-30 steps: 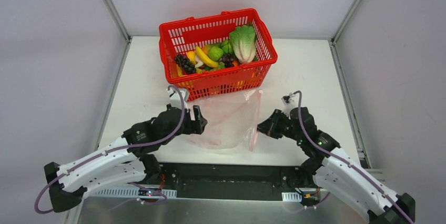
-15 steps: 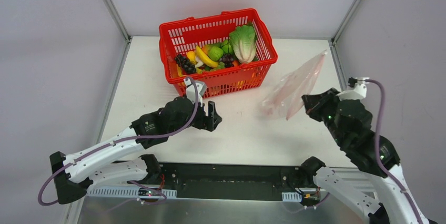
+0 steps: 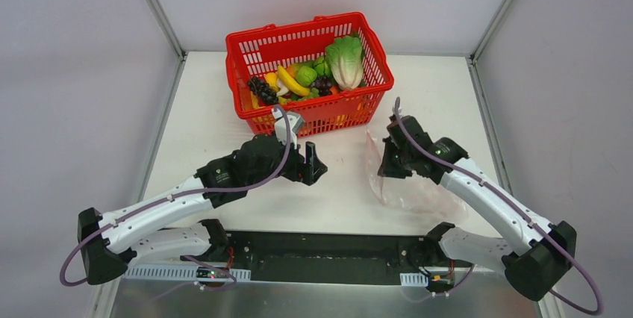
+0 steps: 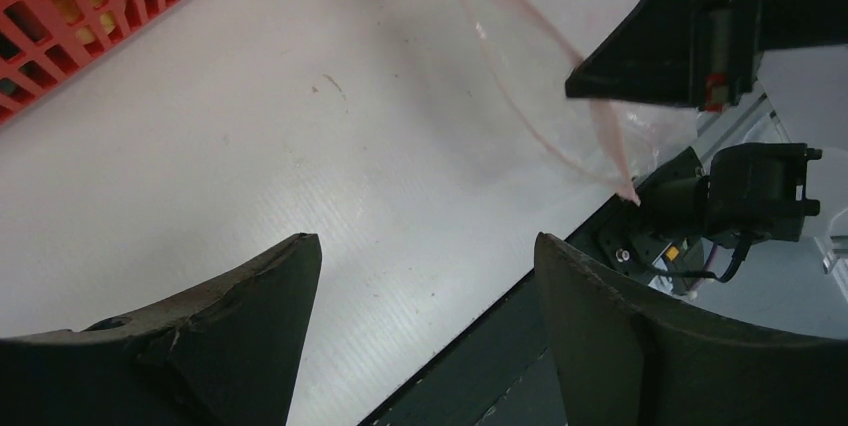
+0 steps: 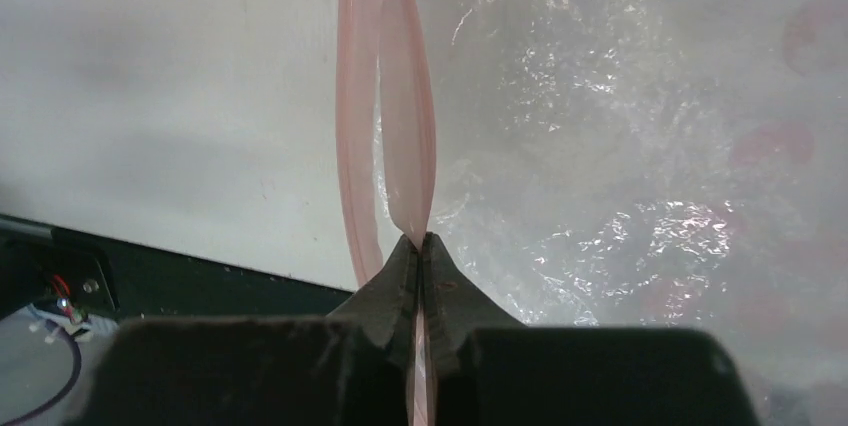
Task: Place the food in the zip-top bag and seal the zipper
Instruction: Open the zipper of the food storage bag at the center of the board.
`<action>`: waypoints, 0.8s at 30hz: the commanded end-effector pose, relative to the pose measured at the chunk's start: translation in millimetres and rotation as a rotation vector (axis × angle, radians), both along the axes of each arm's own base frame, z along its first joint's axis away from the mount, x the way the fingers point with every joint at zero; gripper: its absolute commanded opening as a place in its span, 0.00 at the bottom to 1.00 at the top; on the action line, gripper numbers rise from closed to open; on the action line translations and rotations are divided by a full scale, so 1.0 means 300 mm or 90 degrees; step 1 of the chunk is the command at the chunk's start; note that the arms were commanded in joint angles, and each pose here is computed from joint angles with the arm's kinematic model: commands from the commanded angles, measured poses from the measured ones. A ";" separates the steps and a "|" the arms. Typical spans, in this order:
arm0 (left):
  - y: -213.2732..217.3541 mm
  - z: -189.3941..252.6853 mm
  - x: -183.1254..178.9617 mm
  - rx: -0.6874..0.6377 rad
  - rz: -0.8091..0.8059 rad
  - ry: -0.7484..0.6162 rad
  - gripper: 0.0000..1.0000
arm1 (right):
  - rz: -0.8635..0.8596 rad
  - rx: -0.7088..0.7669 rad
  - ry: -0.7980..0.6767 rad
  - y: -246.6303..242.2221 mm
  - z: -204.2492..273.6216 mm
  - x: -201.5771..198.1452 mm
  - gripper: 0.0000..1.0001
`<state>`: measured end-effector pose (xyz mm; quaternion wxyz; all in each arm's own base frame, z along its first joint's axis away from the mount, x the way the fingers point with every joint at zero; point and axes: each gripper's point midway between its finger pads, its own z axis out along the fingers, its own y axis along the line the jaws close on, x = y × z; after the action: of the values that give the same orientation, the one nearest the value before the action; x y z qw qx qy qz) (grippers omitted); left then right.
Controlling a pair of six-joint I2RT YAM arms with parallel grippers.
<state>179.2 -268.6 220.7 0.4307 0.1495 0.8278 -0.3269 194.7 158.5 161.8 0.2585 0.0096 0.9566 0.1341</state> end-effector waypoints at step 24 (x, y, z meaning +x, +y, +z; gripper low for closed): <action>-0.392 -0.228 0.022 -0.065 -0.016 0.129 0.60 | -0.024 0.380 -0.063 0.196 0.032 -0.042 0.00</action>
<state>177.3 -372.9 135.4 0.3326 0.1257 0.8602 -0.3656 177.5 208.0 148.9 0.2755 0.0866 0.8865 0.3615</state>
